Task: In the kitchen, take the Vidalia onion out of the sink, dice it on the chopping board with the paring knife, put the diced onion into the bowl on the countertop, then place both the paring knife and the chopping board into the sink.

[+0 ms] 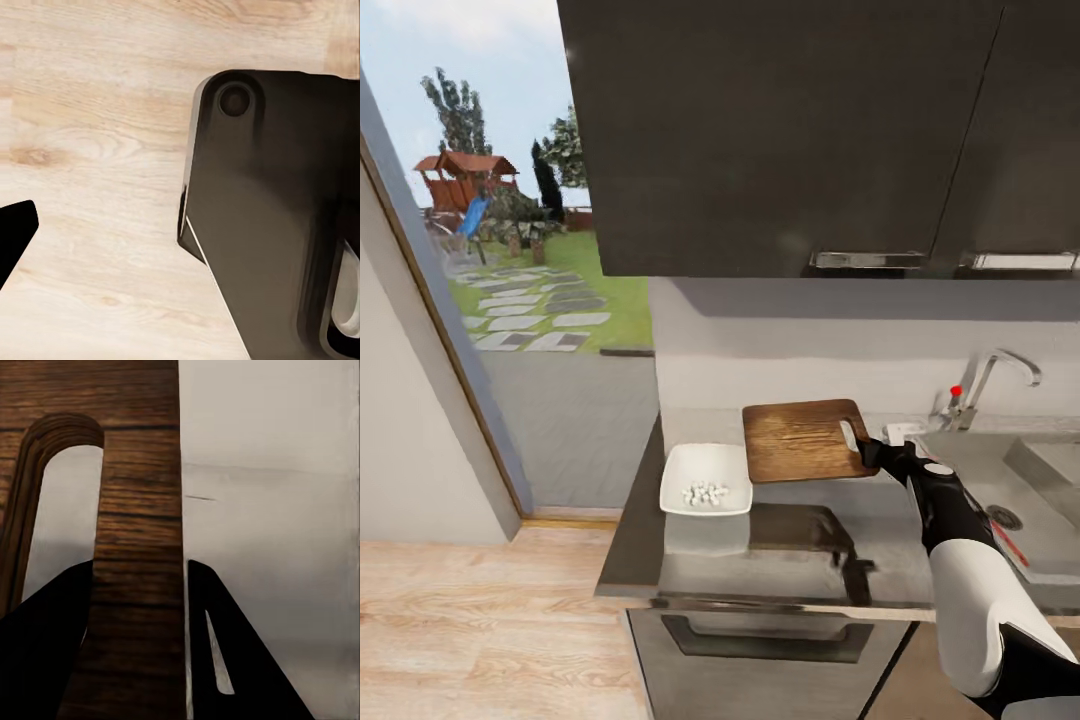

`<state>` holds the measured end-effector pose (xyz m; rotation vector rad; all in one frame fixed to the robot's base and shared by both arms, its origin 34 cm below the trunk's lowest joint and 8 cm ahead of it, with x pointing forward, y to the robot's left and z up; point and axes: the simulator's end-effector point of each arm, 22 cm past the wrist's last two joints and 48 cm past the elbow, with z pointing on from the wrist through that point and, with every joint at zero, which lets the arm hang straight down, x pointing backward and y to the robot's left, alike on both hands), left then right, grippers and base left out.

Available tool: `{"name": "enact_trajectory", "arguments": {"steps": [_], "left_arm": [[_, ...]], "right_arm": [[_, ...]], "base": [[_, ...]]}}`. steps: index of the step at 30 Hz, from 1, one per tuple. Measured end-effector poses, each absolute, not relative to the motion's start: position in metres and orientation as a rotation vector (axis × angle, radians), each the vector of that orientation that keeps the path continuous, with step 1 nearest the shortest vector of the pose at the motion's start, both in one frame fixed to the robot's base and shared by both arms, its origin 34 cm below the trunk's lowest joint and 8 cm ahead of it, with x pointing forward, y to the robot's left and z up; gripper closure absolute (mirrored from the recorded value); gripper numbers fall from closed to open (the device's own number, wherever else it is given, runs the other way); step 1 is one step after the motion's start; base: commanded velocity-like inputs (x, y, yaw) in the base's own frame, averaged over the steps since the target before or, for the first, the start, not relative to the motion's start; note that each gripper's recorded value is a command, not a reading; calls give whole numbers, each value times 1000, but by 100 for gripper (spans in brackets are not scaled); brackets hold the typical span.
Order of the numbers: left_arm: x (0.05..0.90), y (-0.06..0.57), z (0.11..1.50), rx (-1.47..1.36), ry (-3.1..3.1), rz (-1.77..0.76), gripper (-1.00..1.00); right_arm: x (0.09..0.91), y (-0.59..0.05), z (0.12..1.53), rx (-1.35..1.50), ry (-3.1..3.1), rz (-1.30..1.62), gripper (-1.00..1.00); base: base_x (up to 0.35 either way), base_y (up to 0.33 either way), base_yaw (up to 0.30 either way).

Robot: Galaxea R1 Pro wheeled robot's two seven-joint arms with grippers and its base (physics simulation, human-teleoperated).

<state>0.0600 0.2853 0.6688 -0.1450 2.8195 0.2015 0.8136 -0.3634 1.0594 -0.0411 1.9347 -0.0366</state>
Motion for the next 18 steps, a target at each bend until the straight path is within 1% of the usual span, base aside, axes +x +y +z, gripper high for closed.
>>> {"name": "enact_trajectory", "arguments": {"steps": [18], "left_arm": [[60,285,669,-145,2819,201,-100]], "right_arm": [[814,-361,1060,-45,1933,-36,100]], "base": [[0,-304,-9]]}}
